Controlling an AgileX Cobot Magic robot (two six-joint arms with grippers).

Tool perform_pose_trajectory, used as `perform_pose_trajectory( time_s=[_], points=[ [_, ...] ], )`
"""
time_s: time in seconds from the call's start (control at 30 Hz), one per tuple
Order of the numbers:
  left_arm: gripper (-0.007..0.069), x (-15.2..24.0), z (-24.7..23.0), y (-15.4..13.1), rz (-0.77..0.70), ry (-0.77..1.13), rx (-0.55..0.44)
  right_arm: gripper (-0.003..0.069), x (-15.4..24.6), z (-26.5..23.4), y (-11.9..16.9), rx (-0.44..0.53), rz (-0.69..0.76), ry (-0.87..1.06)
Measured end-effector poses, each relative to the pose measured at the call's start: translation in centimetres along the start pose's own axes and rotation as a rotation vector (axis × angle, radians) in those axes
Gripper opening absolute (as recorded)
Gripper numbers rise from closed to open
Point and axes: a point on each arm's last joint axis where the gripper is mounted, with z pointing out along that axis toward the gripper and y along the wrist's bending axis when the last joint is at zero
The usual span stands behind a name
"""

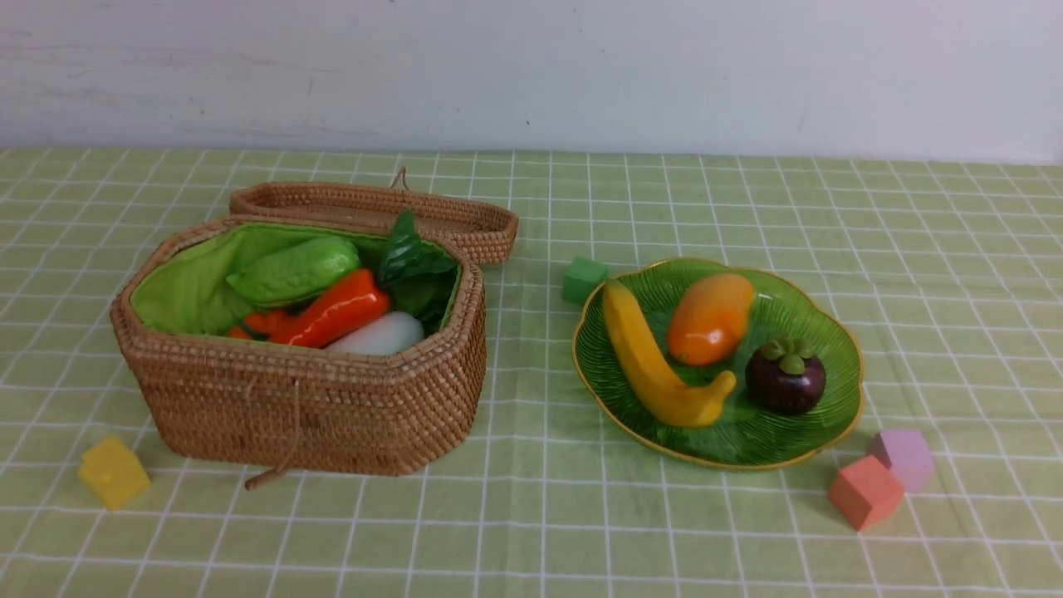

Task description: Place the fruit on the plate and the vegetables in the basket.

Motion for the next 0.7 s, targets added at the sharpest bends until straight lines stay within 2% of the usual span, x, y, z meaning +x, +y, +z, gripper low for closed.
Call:
perform_pose_trajectory(
  time_s=[0.1, 0.23, 0.7],
  points=[
    [0.0239, 0.0, 0.0, 0.0, 0.000, 0.000, 0.000, 0.0013, 4.2, 1.8, -0.1, 0.015, -0.043, -0.017],
    [0.0239, 0.0, 0.0, 0.0, 0.000, 0.000, 0.000, 0.0018, 9.3, 3.6, -0.2, 0.017, -0.089, 0.056],
    [0.0239, 0.0, 0.0, 0.0, 0.000, 0.000, 0.000, 0.0025, 10.0, 3.6, -0.6, 0.079, -0.079, 0.101]
  ],
)
